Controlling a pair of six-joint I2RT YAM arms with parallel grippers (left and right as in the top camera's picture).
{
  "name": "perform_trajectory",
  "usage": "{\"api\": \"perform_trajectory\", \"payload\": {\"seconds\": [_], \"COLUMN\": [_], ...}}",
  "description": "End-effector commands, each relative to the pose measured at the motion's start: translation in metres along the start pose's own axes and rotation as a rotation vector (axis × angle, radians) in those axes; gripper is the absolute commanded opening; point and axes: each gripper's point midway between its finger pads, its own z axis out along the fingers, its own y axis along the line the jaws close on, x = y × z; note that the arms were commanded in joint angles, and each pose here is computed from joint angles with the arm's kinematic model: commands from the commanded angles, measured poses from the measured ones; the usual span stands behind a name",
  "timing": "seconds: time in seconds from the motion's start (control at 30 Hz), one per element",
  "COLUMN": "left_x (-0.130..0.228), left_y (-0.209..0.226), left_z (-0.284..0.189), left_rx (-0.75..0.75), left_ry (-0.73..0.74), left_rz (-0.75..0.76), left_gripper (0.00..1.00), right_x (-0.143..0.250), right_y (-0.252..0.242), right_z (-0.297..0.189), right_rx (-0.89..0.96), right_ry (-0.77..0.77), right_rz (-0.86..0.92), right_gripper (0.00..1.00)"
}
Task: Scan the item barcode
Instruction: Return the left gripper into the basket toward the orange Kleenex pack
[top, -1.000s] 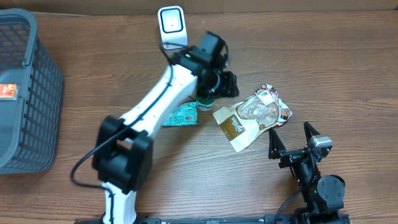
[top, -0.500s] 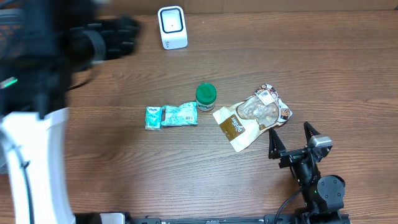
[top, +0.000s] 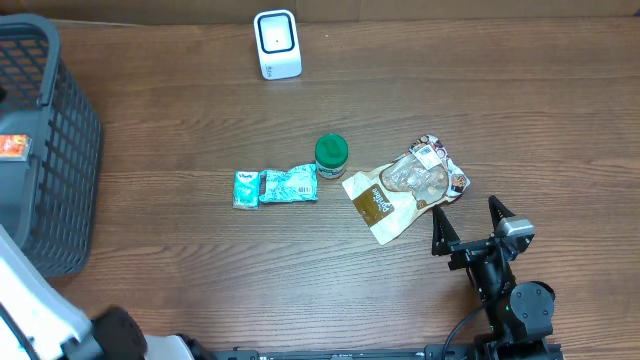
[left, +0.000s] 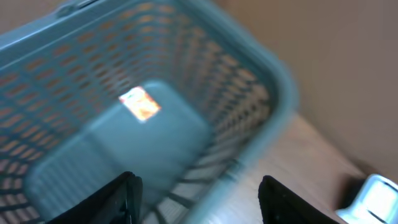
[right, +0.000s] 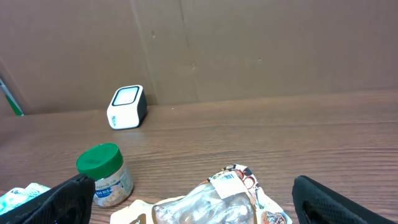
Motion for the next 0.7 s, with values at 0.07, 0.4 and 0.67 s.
{"api": "perform_trajectory", "payload": {"seconds": [0.07, 0.4, 0.67], "left_x": [0.019, 0.047, 0.068], "left_y": [0.032, 0.043, 0.062], "left_z": [0.085, 0.207, 0.272], "left_rx": [-0.17, -0.195, -0.257], "left_ry": [0.124, 0.214, 0.223], "left_rz": [-0.002, 0.1, 0.135], "left_gripper": [0.7, 0.96, 0.91], "right_x": [0.001, 0.001, 0.001], "right_y": [-0.001, -0.001, -0.001], "right_z": [0.0, 0.0, 0.0], "right_rx": [0.001, 0.001, 0.001], "right_ry": [-0.005, -0.005, -0.005], "right_rz": [0.002, 0.002, 0.002], "right_gripper": [1.0, 1.0, 1.0]}}
